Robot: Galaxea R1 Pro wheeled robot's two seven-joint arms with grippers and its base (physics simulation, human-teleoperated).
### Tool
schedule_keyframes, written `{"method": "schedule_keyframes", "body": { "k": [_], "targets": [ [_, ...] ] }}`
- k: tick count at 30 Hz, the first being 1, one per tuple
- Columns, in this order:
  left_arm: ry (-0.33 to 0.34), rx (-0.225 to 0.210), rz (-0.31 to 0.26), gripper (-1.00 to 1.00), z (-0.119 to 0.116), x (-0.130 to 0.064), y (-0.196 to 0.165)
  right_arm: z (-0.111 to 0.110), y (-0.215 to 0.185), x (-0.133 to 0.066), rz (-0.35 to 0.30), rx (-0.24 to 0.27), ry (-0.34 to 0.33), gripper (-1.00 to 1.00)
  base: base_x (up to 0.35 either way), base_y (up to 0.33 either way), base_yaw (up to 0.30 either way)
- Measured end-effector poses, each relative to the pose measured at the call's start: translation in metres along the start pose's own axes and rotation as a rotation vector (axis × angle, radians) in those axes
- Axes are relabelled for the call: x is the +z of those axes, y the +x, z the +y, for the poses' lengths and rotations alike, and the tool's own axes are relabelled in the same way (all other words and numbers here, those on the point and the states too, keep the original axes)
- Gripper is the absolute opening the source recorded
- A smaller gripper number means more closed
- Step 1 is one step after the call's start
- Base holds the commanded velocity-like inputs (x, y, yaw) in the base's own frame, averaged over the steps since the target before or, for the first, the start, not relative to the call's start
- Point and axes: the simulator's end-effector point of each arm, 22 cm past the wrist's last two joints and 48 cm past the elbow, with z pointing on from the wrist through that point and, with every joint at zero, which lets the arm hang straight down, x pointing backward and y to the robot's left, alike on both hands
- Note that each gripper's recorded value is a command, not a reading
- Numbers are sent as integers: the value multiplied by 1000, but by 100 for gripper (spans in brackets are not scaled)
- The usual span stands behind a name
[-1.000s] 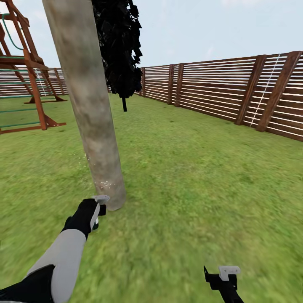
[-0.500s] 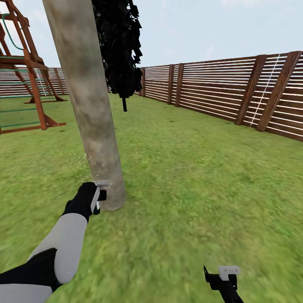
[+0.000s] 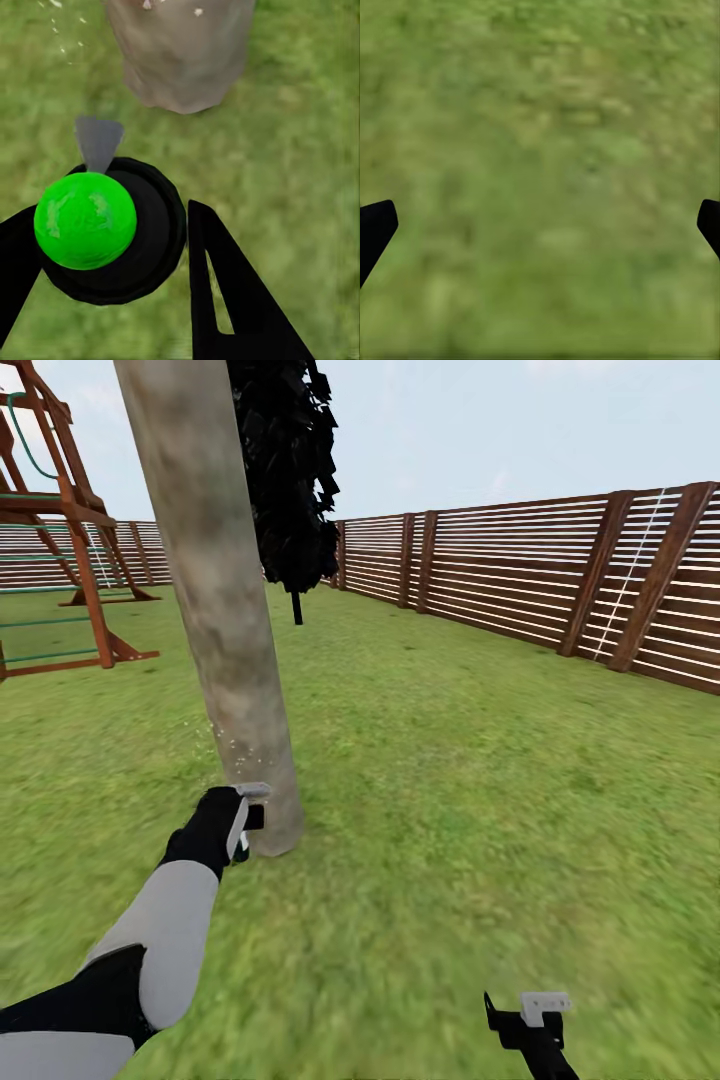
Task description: In the garden, pick up the pesticide atomizer on the floor and spray pesticide onto both trees until each tree trunk is fully covered.
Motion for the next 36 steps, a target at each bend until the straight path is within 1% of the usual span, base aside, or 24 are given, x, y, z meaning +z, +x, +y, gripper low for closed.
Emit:
{"method": "schedule_keyframes", "body": {
  "k": [1,3,5,7,9,11,12,15,18,21,22,25,26,28,31,32,34,36],
  "targets": [
    [7,3,-10,-100,-5,-3,-7,0,0,0,0,0,0,100,0,0,0],
    [-8,4,-17,-100,4,-4,-13,0,0,0,0,0,0,100,0,0,0],
    [-47,-9,-52,-100,31,-9,-29,0,0,0,0,0,0,100,0,0,0],
    [-57,-18,-59,-100,41,-9,-32,0,0,0,0,0,0,100,0,0,0],
    [-66,-15,-53,-100,46,-7,-27,0,0,0,0,0,0,100,0,0,129],
    [-61,-10,-40,-100,43,-4,-20,0,0,0,0,0,0,100,0,0,242],
    [-39,-14,-28,-100,31,-2,-14,1,0,0,0,0,-1,100,0,0,162],
    [4,4,-1,-100,1,-1,-2,0,0,0,0,0,0,100,0,0,45],
    [9,25,-5,-100,-8,-3,-4,0,0,0,0,0,0,100,0,0,6],
    [-2,34,-4,-100,-2,-2,-4,0,0,0,0,0,0,100,0,0,0],
    [-9,35,-5,-100,2,-1,-5,0,0,0,0,0,0,100,0,0,0],
    [-45,35,-11,-100,26,1,-7,0,0,0,0,0,0,100,-61,0,0],
    [-40,29,-13,-100,24,1,-8,0,0,0,0,0,0,100,-257,0,0],
    [-27,31,-22,-100,15,-2,-12,0,0,0,0,0,0,100,-242,0,0],
    [12,55,-51,-100,-18,-14,-27,0,0,0,0,0,0,100,-43,0,0],
    [16,59,-57,-100,-23,-17,-34,0,0,0,0,0,0,100,-9,0,0],
    [24,59,-52,-100,-28,-27,-48,0,0,0,0,0,0,100,-3,0,0],
    [44,41,-56,-100,-32,-39,-67,0,0,0,0,0,0,100,0,0,0]
  ]
}}
